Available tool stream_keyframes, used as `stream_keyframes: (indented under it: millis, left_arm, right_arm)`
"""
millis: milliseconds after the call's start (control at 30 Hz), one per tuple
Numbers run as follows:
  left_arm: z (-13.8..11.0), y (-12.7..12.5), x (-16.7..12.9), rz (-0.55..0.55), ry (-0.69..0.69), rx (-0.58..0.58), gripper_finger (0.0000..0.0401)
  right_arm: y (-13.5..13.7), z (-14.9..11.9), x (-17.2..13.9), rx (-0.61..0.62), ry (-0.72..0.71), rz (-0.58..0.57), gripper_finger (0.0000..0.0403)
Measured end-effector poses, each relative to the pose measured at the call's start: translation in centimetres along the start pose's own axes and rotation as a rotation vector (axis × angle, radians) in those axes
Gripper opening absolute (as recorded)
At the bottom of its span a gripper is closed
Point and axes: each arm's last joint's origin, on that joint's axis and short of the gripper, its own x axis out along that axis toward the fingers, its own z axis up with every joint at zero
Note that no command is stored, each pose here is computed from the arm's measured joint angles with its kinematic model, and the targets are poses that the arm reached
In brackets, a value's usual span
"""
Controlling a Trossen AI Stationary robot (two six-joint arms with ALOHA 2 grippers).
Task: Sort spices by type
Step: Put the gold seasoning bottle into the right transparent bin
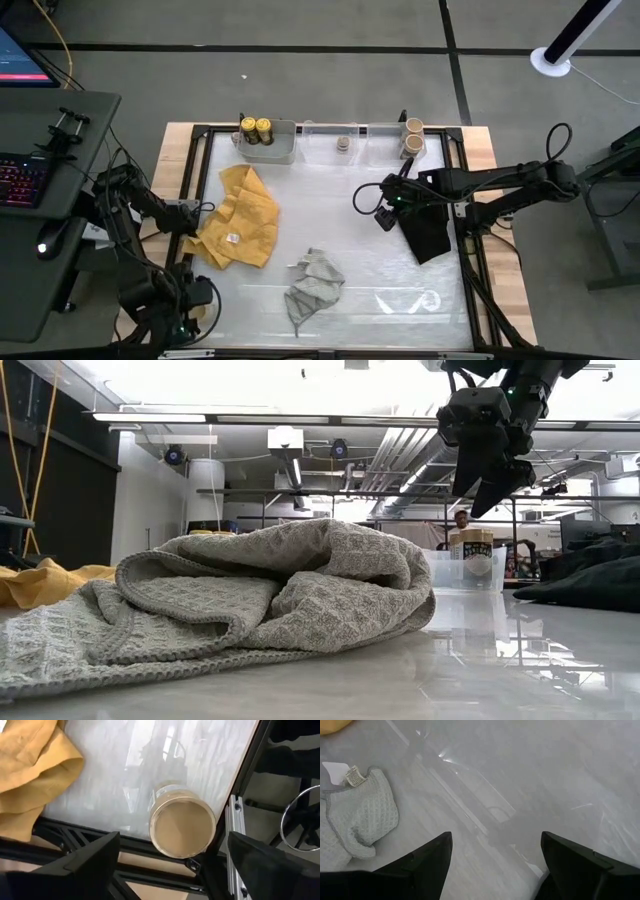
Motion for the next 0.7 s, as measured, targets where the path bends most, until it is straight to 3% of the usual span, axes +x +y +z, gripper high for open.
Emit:
stream_keyframes:
  millis: [267, 700]
  left_arm:
    - [0.1, 0.0, 0.0, -0.011, 0.025, -0.043, 0.0367]
    - [0.4, -1.1, 1.2, -0.01, 0.032, -0.017, 0.0365]
  right_arm:
    - [0.0, 0.0, 0.0, 0.0, 0.0, 0.0, 0.03]
    - [0.0, 0.0, 0.0, -0.013, -0.001, -0.001, 0.03]
